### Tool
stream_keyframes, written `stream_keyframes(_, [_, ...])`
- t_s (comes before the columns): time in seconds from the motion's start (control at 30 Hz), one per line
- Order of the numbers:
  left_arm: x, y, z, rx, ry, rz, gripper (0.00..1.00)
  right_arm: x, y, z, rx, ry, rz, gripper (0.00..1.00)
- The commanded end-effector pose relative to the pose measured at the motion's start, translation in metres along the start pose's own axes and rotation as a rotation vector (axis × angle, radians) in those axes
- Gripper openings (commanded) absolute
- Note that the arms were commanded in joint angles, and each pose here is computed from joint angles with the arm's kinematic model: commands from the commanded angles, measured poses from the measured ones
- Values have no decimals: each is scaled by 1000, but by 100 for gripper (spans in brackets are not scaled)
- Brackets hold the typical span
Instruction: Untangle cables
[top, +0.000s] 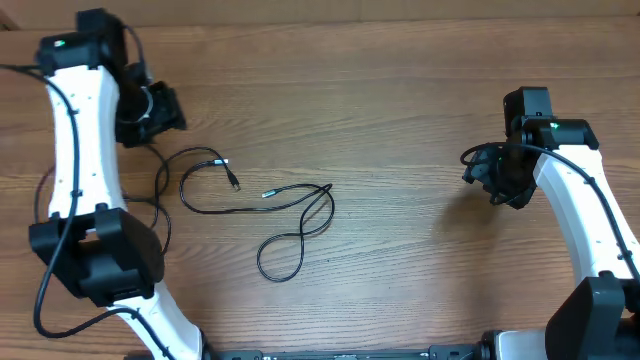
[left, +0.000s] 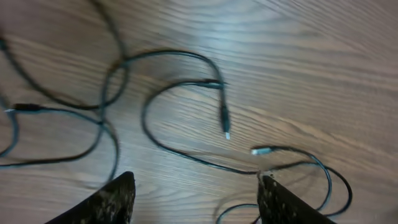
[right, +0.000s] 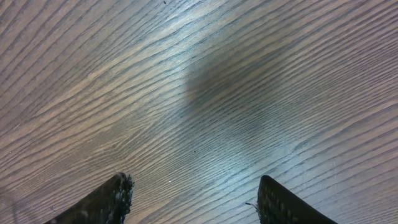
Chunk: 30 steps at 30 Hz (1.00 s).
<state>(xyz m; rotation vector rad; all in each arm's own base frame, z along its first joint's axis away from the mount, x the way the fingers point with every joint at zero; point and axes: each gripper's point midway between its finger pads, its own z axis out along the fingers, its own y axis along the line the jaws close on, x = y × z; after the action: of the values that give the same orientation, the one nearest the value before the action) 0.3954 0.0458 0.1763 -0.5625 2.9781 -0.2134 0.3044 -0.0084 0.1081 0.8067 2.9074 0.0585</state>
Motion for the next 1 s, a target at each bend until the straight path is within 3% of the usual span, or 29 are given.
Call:
stream_keyframes(0.0, [16,-26,22,-17,60,89,63,2,-4,1,16,4,0,63])
stream_keyframes(0.27, [69,-58,68,-68,212,81,63,10,-7,0,29,35,3,64])
stream_keyframes(0.53, [90,-56,111,-96,245,6,62,12,-9,0,35,44,3,65])
stream_keyframes(0.97, [70,-58,158,-51,110,1,62,12,-9,0,34,44,2,65])
